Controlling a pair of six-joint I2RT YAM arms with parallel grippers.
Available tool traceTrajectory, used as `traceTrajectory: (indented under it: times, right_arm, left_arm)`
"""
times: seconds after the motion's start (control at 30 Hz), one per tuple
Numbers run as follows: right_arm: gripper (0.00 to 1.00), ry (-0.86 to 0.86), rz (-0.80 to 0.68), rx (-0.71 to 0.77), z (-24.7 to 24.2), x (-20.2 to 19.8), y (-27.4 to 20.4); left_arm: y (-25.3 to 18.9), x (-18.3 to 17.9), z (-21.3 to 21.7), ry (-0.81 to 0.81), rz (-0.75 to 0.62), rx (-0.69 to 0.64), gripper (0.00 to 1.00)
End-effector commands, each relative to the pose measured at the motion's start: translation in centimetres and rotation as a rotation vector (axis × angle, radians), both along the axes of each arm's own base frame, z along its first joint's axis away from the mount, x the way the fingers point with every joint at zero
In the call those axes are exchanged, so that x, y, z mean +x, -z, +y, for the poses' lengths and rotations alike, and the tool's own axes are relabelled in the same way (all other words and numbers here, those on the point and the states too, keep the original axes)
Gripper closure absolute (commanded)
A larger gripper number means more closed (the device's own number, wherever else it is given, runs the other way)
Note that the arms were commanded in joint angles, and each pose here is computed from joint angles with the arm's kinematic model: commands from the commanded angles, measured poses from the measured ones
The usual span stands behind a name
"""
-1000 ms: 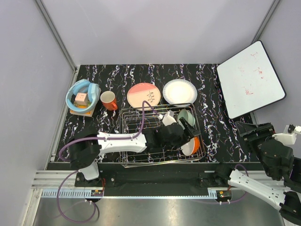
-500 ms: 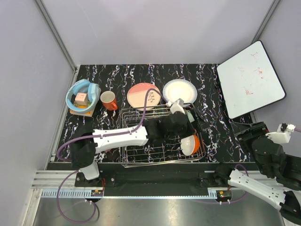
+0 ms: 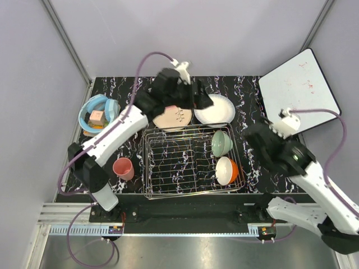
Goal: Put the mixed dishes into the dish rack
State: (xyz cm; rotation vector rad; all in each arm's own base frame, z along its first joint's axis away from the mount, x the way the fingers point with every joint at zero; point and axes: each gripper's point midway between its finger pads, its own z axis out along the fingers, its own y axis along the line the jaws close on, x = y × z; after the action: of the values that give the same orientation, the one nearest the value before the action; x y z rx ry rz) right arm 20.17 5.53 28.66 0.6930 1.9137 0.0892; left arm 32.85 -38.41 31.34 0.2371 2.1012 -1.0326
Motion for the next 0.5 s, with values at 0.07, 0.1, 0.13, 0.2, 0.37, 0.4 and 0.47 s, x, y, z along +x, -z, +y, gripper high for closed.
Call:
traceTrajectory:
  times: [0.07, 0.1, 0.13, 0.2, 0.37, 0.4, 0.47]
  right_arm:
    - [0.19, -0.113, 0.060, 0.105, 2.7, 12.8, 0.8]
    - [0.18, -0.129, -0.015, 0.077, 2.6, 14.7, -1.7]
    - [0.16, -0.117, -0.035, 0.057, 2.0, 16.1, -2.6]
    - [0.12, -0.175, -0.037, 0.097, 2.6, 20.0, -3.9]
    - [0.12, -0.338, 0.132, 0.340, 1.6, 28.0, 2.5]
    - [0.12, -0.367, 0.138, 0.322, 1.5, 29.0, 2.8]
    - [0.12, -0.406, 0.200, 0.344, 1.8, 30.2, 6.0]
  left_arm:
    - [-7.1, 1.3, 13.1, 0.076, -0.234, 0.116, 0.01]
    - [-8.3, 0.7, 14.8, 0.067, -0.274, 0.116, 0.01]
    - [-8.9, 1.6, 17.4, 0.010, -0.297, 0.139, 0.01]
    - [-9.1, 1.4, 20.1, -0.008, -0.330, 0.229, 0.01]
    - [-6.5, 2.3, 26.8, -0.035, -0.282, 0.473, 0.01]
    - [-5.2, 2.5, 28.0, -0.054, -0.242, 0.534, 0.01]
    - [-4.3, 2.7, 29.6, -0.076, -0.240, 0.607, 0.01]
